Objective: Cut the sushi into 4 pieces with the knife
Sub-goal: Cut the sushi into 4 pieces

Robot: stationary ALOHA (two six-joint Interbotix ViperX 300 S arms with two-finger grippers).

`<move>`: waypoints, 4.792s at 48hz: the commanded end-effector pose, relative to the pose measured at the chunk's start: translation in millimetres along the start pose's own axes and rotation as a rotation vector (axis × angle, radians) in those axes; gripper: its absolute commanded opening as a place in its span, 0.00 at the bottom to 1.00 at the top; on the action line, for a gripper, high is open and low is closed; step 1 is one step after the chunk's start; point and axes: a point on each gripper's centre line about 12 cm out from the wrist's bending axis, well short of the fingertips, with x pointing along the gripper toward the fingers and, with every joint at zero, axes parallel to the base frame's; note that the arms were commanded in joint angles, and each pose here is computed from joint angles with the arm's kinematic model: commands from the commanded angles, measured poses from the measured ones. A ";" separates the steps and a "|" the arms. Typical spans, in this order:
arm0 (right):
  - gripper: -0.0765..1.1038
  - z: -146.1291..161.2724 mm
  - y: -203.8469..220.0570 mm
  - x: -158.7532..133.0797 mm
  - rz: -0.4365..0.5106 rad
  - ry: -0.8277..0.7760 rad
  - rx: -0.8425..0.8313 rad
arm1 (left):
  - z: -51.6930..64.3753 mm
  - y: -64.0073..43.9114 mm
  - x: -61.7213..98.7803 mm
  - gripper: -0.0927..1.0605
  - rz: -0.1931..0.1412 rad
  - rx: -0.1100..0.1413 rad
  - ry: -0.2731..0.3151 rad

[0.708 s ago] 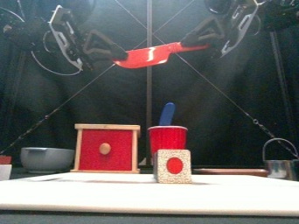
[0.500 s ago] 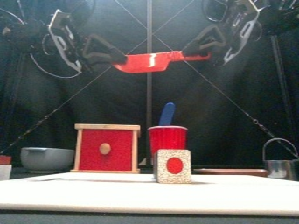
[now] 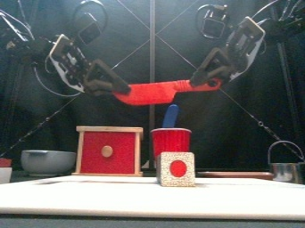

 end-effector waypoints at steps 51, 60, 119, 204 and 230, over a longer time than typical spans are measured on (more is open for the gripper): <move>0.17 -26.7 13.8 40.2 -0.008 0.229 -0.027 | -18.5 -28.0 37.7 0.31 -0.082 0.036 0.077; 0.17 -29.9 14.2 41.5 -0.009 0.245 -0.030 | -22.0 -30.0 41.3 0.31 -0.087 0.039 0.089; 0.17 -21.2 29.1 44.6 0.015 0.252 -0.071 | -16.5 -49.5 46.0 0.31 -0.137 0.074 0.123; 0.17 -58.6 7.8 69.7 -0.037 0.379 -0.064 | -52.0 -27.6 75.1 0.31 -0.100 0.086 0.258; 0.17 -42.8 -7.5 64.3 -0.069 0.333 -0.061 | -45.4 -4.8 72.6 0.31 -0.065 0.104 0.242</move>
